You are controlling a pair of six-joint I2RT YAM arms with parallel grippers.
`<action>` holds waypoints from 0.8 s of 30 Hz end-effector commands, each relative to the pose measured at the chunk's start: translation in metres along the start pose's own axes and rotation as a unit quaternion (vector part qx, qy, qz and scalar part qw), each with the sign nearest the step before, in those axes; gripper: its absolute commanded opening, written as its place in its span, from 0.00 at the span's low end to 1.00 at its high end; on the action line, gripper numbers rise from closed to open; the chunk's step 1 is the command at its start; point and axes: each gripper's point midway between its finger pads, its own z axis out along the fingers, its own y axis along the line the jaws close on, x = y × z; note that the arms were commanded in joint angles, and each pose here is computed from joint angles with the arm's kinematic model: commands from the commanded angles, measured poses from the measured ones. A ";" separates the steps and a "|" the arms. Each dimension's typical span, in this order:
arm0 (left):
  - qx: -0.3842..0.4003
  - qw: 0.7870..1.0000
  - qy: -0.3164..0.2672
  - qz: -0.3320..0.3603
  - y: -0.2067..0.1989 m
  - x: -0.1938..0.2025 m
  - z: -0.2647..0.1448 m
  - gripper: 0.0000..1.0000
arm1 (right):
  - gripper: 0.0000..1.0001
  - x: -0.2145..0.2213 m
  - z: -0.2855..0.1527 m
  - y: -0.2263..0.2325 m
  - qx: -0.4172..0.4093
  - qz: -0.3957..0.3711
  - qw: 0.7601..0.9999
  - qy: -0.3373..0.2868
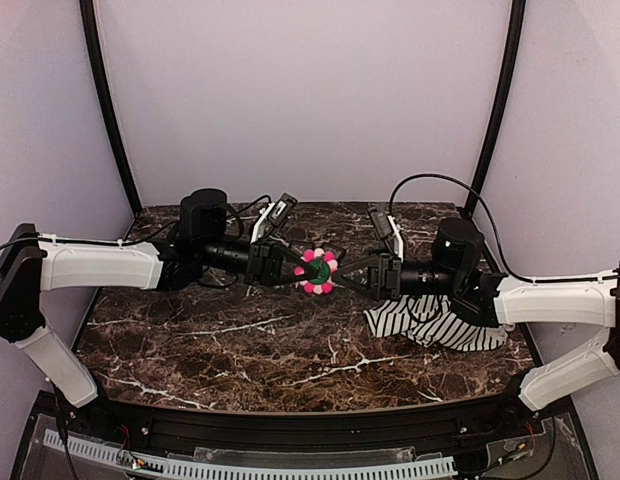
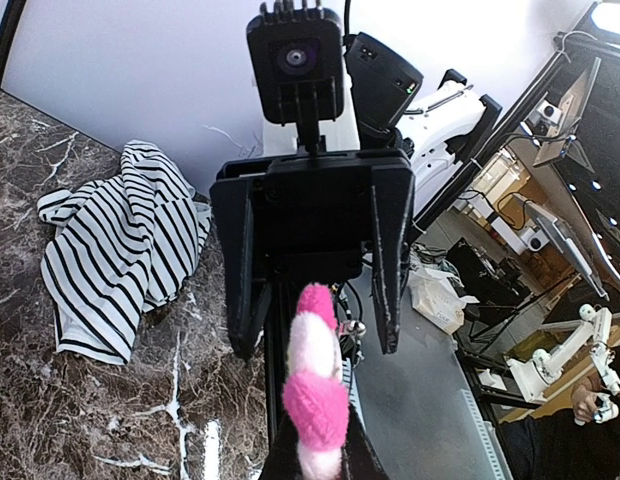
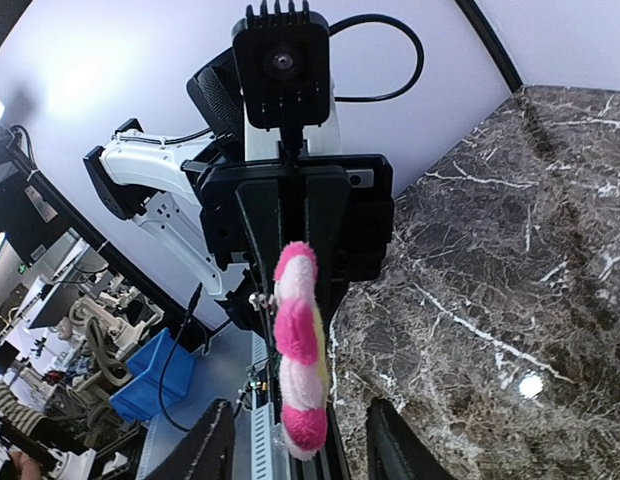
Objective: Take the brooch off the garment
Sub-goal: Pass from the left arm to the right
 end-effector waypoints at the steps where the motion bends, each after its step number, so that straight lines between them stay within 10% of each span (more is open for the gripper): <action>1: 0.013 1.000 -0.009 0.016 -0.015 -0.007 -0.006 0.01 | 0.39 -0.005 0.004 0.010 -0.030 -0.017 0.999 0.004; 12: -0.001 1.000 0.001 0.014 -0.010 -0.005 -0.006 0.07 | 0.00 -0.027 0.008 -0.002 0.017 -0.039 0.999 -0.021; 20: -0.172 0.984 -0.025 0.048 0.026 -0.033 -0.044 0.80 | 0.00 -0.047 -0.014 -0.074 0.264 -0.093 0.960 0.012; 24: -0.275 0.959 -0.052 0.051 0.049 -0.051 -0.086 0.87 | 0.00 -0.058 -0.022 -0.104 0.351 -0.114 0.929 0.045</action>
